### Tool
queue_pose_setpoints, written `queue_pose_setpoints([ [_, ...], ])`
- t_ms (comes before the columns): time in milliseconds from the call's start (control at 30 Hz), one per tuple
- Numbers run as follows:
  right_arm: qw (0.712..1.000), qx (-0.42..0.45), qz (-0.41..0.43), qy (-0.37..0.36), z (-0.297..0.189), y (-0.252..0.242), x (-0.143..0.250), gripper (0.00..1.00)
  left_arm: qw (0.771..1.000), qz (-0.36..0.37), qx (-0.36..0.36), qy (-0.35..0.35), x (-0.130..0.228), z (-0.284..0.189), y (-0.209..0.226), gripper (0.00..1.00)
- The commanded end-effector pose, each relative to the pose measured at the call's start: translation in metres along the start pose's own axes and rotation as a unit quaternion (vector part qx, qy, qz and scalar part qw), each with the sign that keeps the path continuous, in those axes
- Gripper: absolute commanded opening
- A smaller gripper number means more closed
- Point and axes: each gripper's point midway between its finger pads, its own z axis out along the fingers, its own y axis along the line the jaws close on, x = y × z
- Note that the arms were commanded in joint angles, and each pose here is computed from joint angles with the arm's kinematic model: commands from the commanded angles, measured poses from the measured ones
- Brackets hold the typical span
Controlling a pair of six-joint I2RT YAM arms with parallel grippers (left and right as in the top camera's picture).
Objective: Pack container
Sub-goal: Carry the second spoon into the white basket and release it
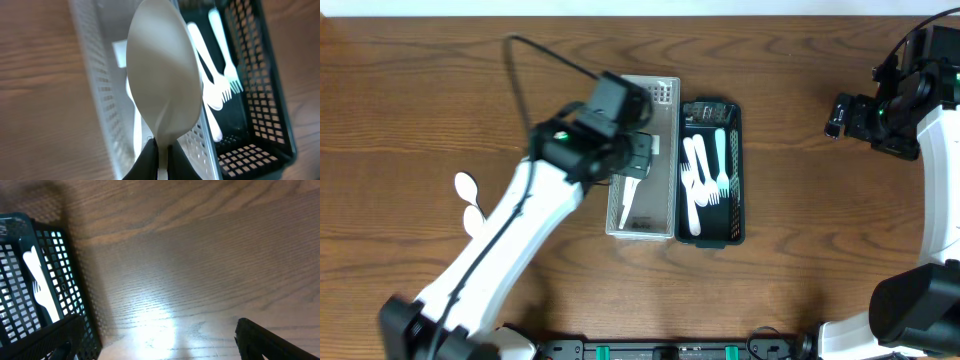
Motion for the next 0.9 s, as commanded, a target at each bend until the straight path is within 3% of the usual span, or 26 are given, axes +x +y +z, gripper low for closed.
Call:
queue_pose_setpoints([
  [0, 1.000, -0.003, -0.003, 0.004, 0.002, 0.000, 0.001, 0.99, 0.998, 0.004, -0.013, 0.062, 0.021, 0.044, -0.002, 0.06],
  [300, 1.000, -0.003, -0.003, 0.003, 0.002, 0.000, 0.001, 0.99, 0.985, 0.004, -0.043, 0.167, 0.061, 0.115, 0.009, 0.06],
  [333, 1.000, -0.003, -0.003, 0.003, 0.002, 0.000, 0.001, 0.99, 0.985, 0.004, -0.044, 0.169, 0.062, 0.116, 0.009, 0.09],
  [400, 1.000, -0.003, -0.003, 0.003, 0.002, 0.000, 0.001, 0.99, 0.985, 0.004, -0.044, 0.168, 0.061, 0.116, 0.009, 0.26],
  [467, 1.000, -0.003, -0.003, 0.003, 0.002, 0.000, 0.001, 0.99, 0.986, 0.005, -0.041, 0.160, 0.057, 0.111, 0.008, 0.34],
  [533, 1.000, -0.003, -0.003, 0.004, 0.002, 0.000, 0.001, 0.99, 0.988, 0.013, -0.037, 0.146, 0.049, 0.102, 0.006, 0.41],
  [700, 1.000, -0.003, -0.003, 0.003, 0.002, 0.000, 0.001, 0.99, 0.994, 0.017, -0.058, 0.086, 0.019, 0.050, 0.010, 0.42],
  [867, 1.000, -0.003, -0.004, 0.003, 0.002, 0.000, 0.001, 0.99, 0.993, -0.003, -0.117, 0.013, 0.001, -0.026, 0.045, 0.46],
])
